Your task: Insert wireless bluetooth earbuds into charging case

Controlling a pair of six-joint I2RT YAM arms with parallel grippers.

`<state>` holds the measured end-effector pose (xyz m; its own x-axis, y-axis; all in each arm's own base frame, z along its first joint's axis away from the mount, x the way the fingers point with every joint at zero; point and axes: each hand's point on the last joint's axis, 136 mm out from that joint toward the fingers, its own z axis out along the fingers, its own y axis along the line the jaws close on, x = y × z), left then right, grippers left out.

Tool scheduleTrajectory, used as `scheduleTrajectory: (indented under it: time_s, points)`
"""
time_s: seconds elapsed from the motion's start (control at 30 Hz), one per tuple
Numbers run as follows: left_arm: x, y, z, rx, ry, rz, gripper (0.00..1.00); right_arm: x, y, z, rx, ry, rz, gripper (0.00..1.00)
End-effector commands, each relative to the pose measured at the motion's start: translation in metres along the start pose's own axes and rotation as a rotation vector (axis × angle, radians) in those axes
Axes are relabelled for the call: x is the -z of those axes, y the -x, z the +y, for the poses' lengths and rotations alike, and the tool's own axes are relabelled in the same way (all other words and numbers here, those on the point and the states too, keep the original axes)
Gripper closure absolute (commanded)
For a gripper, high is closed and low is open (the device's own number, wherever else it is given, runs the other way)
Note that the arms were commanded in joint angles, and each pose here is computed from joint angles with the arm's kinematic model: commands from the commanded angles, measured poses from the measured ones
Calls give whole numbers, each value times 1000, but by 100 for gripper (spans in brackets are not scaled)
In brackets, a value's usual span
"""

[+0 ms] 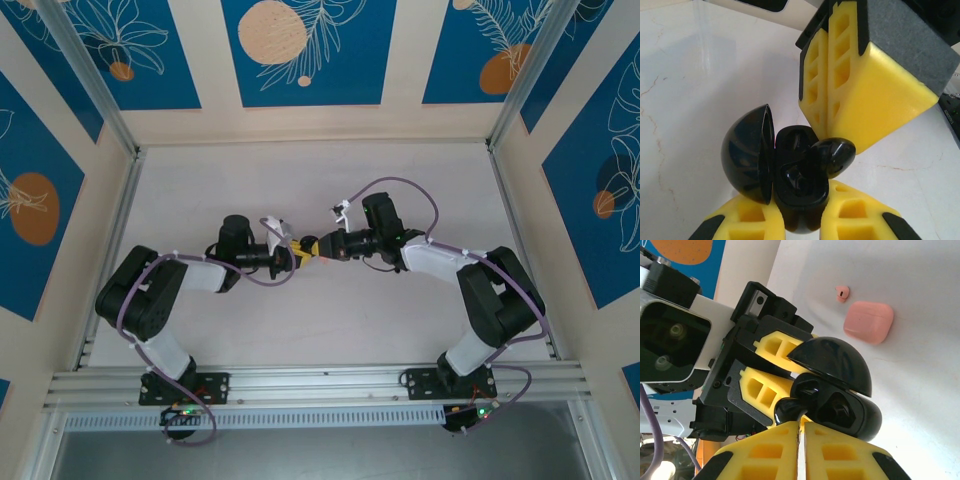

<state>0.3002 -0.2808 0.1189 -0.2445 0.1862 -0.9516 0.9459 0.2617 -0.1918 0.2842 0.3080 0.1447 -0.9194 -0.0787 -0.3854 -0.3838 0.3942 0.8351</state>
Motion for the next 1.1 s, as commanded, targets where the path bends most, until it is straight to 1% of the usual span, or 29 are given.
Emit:
scheduleTrajectory:
  time_s: [0.0, 1.07]
  points:
    - [4, 12, -4, -51, -17, -30, 93, -1, 8, 13, 45, 31, -3, 87]
    - [5, 11, -5, -57, -20, -19, 93, -9, 15, 21, 78, 25, 1, 87]
